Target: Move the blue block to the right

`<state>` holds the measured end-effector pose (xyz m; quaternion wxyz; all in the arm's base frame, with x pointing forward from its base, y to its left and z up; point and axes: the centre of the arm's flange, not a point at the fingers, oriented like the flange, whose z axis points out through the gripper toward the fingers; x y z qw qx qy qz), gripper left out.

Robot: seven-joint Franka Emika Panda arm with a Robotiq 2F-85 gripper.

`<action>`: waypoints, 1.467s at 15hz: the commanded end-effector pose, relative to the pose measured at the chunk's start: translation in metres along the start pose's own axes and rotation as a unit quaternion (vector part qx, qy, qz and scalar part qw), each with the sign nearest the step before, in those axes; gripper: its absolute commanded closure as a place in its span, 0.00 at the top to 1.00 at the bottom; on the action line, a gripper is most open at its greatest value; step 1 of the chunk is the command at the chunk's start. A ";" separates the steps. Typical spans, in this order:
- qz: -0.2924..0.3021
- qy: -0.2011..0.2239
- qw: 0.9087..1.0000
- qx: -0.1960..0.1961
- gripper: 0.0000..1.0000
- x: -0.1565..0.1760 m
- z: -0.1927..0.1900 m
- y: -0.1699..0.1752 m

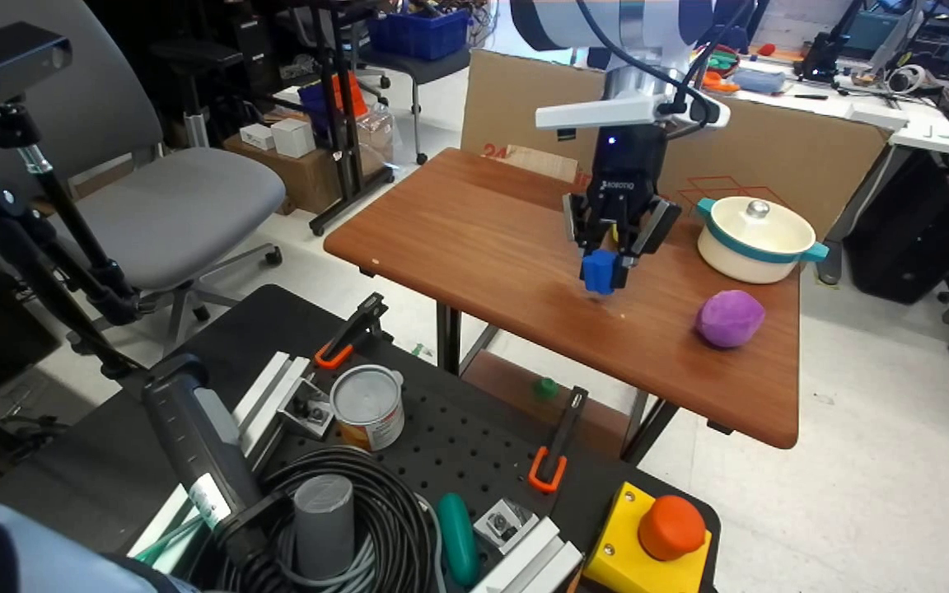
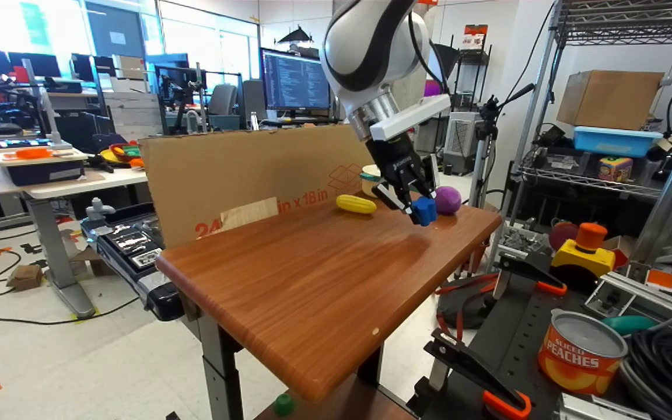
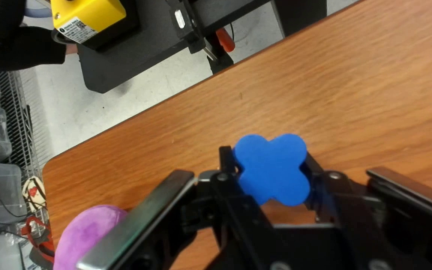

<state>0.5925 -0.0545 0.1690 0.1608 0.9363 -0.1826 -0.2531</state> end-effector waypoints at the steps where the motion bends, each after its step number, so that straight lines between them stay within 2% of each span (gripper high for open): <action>1: 0.029 -0.021 0.999 0.004 0.16 0.034 0.007 0.002; 4: 0.037 -0.027 0.999 0.005 0.16 0.043 0.008 0.005; 5: 0.036 -0.033 0.999 0.000 0.66 0.041 0.008 0.005; 6: 0.032 -0.033 0.999 -0.006 0.68 0.038 0.007 0.005; 11: 0.003 -0.022 0.999 -0.033 1.00 -0.004 -0.009 0.001; 12: -0.004 -0.018 0.999 -0.032 1.00 -0.017 -0.015 -0.001; 15: -0.046 0.039 0.998 -0.018 1.00 -0.076 -0.042 -0.004; 17: -0.049 0.064 0.996 0.026 1.00 -0.109 -0.062 -0.008; 18: -0.038 0.038 0.999 -0.006 1.00 -0.056 -0.052 -0.022; 20: -0.047 0.056 0.997 0.007 1.00 -0.085 -0.068 -0.021; 22: -0.048 0.062 0.997 0.012 1.00 -0.094 -0.071 -0.016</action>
